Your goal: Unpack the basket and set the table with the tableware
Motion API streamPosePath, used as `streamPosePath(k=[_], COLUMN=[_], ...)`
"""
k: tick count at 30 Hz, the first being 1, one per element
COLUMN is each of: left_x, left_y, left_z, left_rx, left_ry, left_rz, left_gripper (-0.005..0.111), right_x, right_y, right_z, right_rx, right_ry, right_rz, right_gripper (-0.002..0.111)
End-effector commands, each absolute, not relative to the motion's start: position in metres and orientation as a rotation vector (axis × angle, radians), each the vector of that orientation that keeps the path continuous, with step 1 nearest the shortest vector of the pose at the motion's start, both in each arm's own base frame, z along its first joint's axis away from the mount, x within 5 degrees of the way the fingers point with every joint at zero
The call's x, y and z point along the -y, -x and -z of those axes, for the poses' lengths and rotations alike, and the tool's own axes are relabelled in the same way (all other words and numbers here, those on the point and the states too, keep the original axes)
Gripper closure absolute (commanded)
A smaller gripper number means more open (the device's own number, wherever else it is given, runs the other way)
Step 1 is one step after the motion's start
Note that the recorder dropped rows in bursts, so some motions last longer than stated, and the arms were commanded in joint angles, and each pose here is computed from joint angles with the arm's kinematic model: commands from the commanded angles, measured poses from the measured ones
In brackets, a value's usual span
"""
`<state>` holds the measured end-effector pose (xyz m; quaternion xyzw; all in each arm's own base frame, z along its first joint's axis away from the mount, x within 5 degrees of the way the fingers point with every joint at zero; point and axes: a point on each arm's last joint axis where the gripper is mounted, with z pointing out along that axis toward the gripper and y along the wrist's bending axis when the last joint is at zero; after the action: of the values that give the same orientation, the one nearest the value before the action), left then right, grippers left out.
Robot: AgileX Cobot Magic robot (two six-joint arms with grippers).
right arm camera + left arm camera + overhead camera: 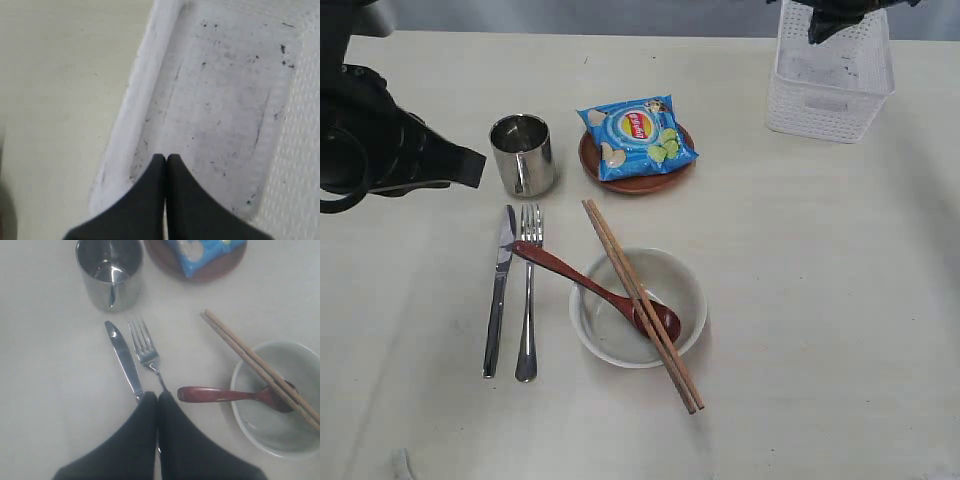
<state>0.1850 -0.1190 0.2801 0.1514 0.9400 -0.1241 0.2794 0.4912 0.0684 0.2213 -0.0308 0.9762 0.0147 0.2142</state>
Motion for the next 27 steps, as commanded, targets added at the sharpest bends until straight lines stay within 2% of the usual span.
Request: streamPosePath(k=[1,5,14,27], left_x=[0.119,0.119,0.119,0.119], left_y=[-0.185,-0.185,-0.186,-0.185], left_z=[-0.281,-0.281,-0.282,-0.282], left_rx=[-2.498,-2.484,-2.478,-2.480], left_ry=[-0.419,-0.438,-0.436,-0.446], left_rz=[0.336,0.334,0.336,0.331], left_gripper=[0.107,0.107,0.107,0.107], right_x=[-0.065,-0.068,-0.075,-0.112], right_y=[-0.505,-0.506,-0.490,-0.463], right_z=[-0.204,-0.185,-0.178,-0.170], right_rx=[-2.721,-2.791,-2.973,-3.050], right_ry=[0.092,0.125,0.154,0.215], right_rz=[-0.028,-0.063,-0.176,-0.097], right_gripper=[0.109,0.109,0.109,0.109])
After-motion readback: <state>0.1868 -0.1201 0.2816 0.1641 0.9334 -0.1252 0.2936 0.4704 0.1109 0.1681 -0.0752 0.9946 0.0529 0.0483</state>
